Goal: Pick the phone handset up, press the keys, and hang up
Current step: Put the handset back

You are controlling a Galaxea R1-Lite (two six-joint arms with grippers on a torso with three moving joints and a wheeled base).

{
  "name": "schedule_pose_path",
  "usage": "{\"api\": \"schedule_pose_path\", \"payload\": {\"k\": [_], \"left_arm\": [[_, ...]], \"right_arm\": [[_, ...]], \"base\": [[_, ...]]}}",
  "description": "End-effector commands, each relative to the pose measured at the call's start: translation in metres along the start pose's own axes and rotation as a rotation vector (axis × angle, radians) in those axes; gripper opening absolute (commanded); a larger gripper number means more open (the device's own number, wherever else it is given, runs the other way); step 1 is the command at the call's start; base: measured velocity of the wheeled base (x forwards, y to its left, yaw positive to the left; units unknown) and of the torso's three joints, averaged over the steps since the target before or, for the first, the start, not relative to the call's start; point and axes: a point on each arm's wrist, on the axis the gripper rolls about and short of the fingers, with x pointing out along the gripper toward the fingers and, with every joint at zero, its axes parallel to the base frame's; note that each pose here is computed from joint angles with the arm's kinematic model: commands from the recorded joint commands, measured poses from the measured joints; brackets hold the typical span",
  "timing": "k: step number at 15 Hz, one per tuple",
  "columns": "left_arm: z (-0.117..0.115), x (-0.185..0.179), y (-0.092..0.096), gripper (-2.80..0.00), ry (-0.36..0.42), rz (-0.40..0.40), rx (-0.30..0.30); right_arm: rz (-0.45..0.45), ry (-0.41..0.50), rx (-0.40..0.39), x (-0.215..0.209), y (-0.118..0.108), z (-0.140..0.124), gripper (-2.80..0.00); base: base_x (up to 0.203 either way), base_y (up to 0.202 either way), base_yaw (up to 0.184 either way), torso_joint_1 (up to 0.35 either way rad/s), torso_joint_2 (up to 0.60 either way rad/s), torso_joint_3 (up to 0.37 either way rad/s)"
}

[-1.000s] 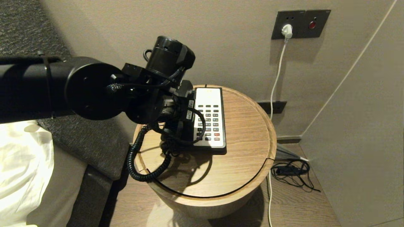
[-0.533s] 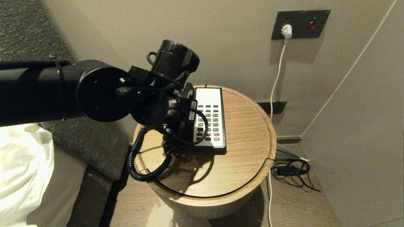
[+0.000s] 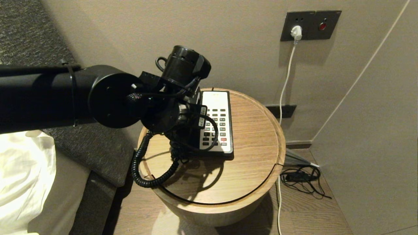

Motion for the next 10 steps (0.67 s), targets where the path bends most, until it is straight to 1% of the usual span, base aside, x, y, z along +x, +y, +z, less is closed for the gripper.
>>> {"api": "schedule_pose_path", "payload": {"k": [1,4,7,10], "left_arm": [[-0.002,0.004,-0.001,-2.80,0.013,0.009,0.003],[-0.002,0.003,-0.001,-2.80,0.012,0.008,-0.001],[0.008,-0.003,0.003,-2.80,-0.017,0.004,-0.023],[0.006,-0.003,0.006,-2.80,0.011,0.016,-0.048]], "right_arm": [[-0.005,0.009,0.004,0.001,-0.001,-0.001,-2.80],[-0.007,0.012,0.005,0.002,-0.001,-0.001,-2.80],[0.001,0.020,0.004,0.005,-0.003,-0.003,-2.80],[-0.002,0.024,0.003,0.005,-0.004,-0.004,-2.80]], "base": [[0.000,0.000,0.000,0.000,0.00,0.000],[0.000,0.000,0.000,0.000,0.00,0.000],[0.000,0.000,0.000,0.000,0.00,0.000],[0.000,0.000,0.000,0.000,0.00,0.000]]}}
